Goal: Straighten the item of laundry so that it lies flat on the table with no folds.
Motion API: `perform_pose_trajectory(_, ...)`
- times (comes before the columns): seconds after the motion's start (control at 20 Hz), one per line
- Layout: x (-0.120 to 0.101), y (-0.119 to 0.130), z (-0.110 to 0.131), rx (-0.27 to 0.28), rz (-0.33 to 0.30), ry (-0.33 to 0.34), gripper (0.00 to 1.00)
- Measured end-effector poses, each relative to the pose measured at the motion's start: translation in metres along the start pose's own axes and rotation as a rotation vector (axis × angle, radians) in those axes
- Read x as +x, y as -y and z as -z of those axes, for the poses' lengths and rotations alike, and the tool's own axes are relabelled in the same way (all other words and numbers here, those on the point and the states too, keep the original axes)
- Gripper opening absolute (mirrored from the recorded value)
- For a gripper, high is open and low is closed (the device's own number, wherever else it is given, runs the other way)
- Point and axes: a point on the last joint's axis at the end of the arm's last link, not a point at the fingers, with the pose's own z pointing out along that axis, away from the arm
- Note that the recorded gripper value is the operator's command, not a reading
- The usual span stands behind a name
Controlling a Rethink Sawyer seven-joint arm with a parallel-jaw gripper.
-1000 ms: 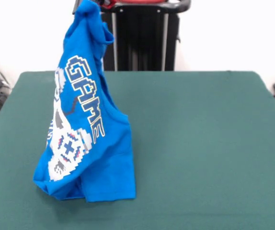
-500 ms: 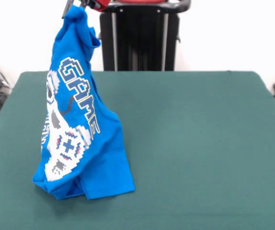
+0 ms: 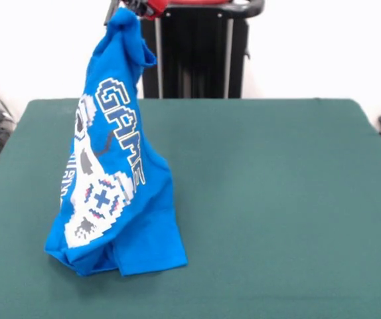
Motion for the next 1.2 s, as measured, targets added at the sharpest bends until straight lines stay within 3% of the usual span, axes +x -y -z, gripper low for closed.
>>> perform_pose_trajectory(0.2, 0.005, -0.010, 0.003, 0.016, -0.001, 0.016, 0.00)
perform_pose_trajectory(0.65, 0.045, -0.046, 0.014, 0.056, -0.019, 0.062, 0.00)
perform_pose_trajectory(1.2, 0.091, -0.092, 0.037, 0.038, -0.057, 0.060, 0.00)
